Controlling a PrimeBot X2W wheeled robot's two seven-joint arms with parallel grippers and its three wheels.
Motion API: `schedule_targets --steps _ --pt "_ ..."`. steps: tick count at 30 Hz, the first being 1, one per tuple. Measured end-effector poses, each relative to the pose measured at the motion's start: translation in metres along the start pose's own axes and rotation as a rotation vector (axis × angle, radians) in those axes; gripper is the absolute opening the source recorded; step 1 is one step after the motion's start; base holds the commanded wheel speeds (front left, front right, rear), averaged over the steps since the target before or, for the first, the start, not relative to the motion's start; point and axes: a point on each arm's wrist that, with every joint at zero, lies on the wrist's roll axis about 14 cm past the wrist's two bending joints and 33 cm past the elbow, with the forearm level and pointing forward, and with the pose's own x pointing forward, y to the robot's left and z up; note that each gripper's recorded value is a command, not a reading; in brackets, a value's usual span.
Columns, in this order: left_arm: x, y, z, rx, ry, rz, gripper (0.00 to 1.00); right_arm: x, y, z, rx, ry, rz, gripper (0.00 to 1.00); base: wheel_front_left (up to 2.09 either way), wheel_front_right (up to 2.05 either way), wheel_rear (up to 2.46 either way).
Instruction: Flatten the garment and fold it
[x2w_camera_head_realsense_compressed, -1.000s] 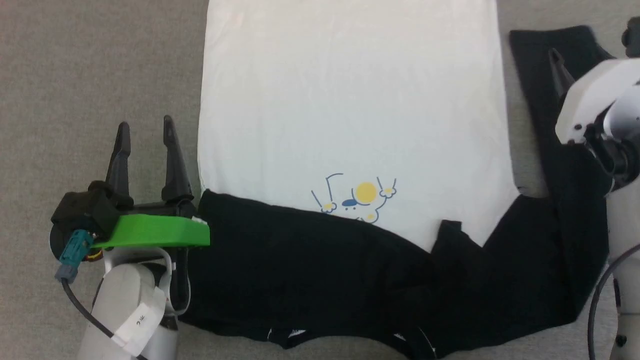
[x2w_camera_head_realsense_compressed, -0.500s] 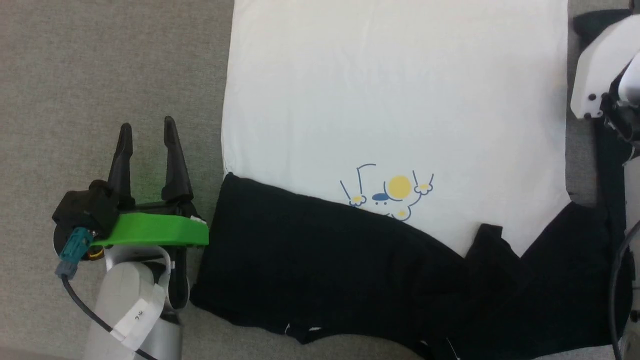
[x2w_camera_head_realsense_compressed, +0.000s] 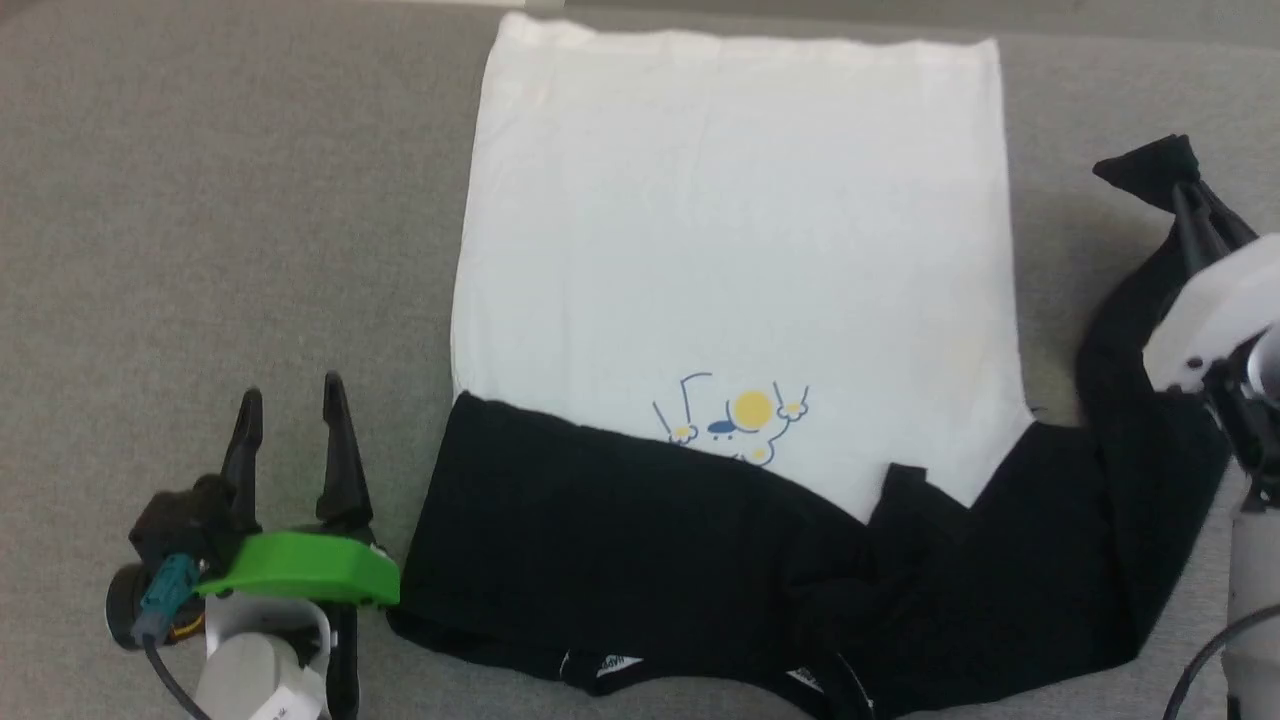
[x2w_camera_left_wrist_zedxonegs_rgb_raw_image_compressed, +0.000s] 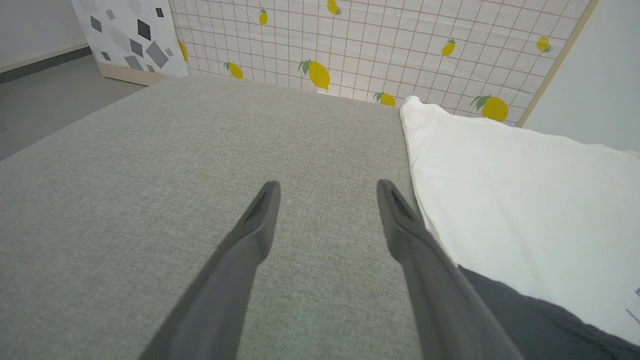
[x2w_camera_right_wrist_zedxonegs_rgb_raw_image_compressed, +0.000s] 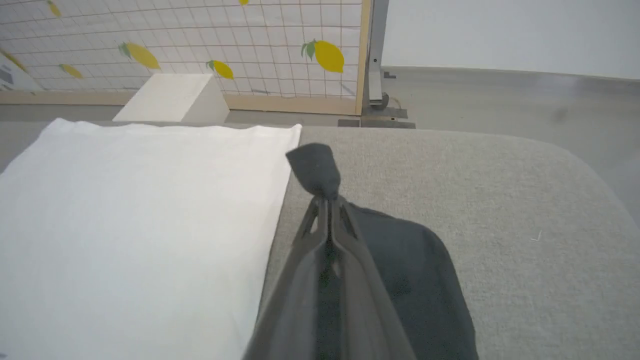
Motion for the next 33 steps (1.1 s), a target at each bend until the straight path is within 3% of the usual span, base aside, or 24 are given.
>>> schedule_targets --steps 7,16,20,25,33 --pt "-0.018 -0.007 0.019 -0.017 -0.047 -0.028 1.00 -0.082 0.016 0.065 0.015 -0.213 0.043 0.00 0.00 0.00 0.00" --pt "-0.023 -0.025 0.041 -0.036 -0.112 -0.085 1.00 -0.159 0.110 0.100 -0.044 -0.346 0.321 0.00 0.00 0.00 0.00" --pt "-0.024 -0.026 0.045 -0.037 -0.123 -0.091 1.00 -0.172 0.161 0.087 -0.078 -0.307 0.479 0.00 0.00 0.00 0.00" --pt "-0.027 -0.022 0.042 -0.034 -0.114 -0.079 1.00 -0.171 0.217 0.045 -0.114 -0.172 0.654 0.00 0.00 0.00 0.00" --pt "-0.029 -0.013 0.032 -0.029 -0.081 -0.055 1.00 -0.161 0.273 -0.022 -0.119 0.032 0.843 0.00 0.00 0.00 0.00"
